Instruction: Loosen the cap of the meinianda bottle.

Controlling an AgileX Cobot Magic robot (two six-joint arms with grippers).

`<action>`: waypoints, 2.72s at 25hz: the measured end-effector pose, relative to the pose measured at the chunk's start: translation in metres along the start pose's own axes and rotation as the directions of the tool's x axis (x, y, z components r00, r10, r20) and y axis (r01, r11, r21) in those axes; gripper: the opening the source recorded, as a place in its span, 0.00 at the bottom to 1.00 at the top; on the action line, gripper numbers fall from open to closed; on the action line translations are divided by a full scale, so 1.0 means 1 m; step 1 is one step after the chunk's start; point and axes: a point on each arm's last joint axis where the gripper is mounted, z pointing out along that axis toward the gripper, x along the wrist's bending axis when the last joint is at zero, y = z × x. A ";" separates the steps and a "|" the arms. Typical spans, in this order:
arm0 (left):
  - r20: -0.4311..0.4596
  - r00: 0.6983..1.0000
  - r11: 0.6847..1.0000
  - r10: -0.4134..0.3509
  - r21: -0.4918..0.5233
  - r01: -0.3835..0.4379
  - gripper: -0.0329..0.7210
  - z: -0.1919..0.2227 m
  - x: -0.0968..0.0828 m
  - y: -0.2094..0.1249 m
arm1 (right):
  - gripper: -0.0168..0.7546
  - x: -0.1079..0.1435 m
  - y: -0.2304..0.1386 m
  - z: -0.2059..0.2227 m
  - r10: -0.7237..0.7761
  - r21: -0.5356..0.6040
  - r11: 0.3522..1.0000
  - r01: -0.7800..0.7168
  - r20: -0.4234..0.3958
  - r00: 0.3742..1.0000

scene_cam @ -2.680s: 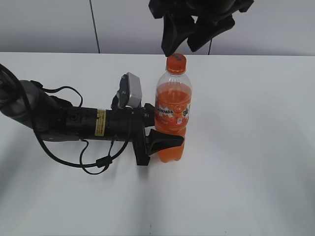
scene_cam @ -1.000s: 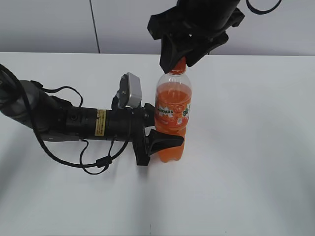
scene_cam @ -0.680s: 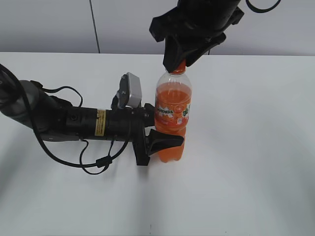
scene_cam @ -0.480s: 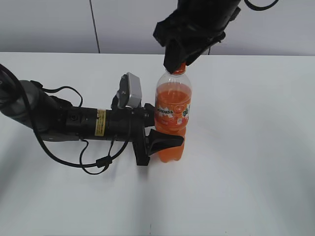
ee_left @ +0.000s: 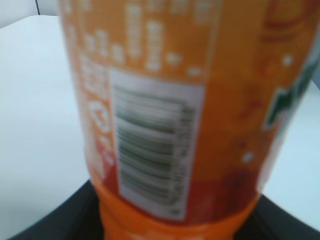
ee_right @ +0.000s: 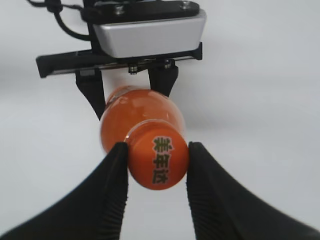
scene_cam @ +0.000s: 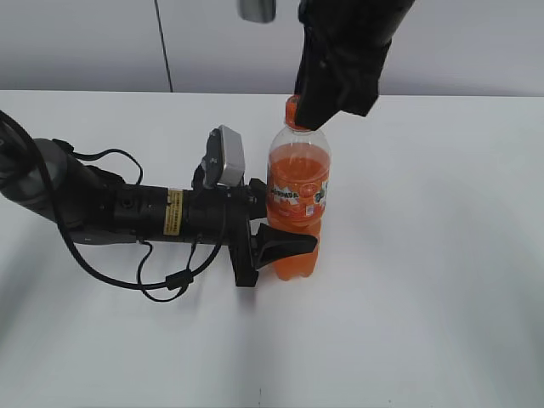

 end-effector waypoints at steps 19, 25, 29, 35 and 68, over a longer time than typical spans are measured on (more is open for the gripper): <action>0.000 1.000 1.000 0.003 -0.001 -0.003 0.56 0.000 0.000 0.000 | 0.42 0.000 0.001 -0.001 -0.413 -0.003 0.911 0.413 0.005 0.911; -0.001 1.000 1.000 -0.002 -0.001 0.002 0.56 0.000 0.000 0.000 | 0.62 0.001 0.003 -0.003 -0.356 -0.030 0.934 0.356 0.008 0.935; -0.001 1.000 1.000 -0.002 -0.001 0.002 0.56 0.000 0.000 0.000 | 0.65 0.005 0.005 -0.017 -0.293 -0.051 0.954 0.294 0.033 0.956; -0.001 1.000 1.000 -0.002 -0.001 0.002 0.56 0.000 0.000 0.000 | 0.66 0.009 0.006 -0.033 0.042 -0.080 0.996 -0.039 0.044 0.998; -0.001 1.000 1.000 -0.003 -0.001 0.003 0.56 0.000 0.000 0.000 | 0.65 0.001 0.000 -0.007 0.947 -0.024 0.321 -0.947 0.001 0.321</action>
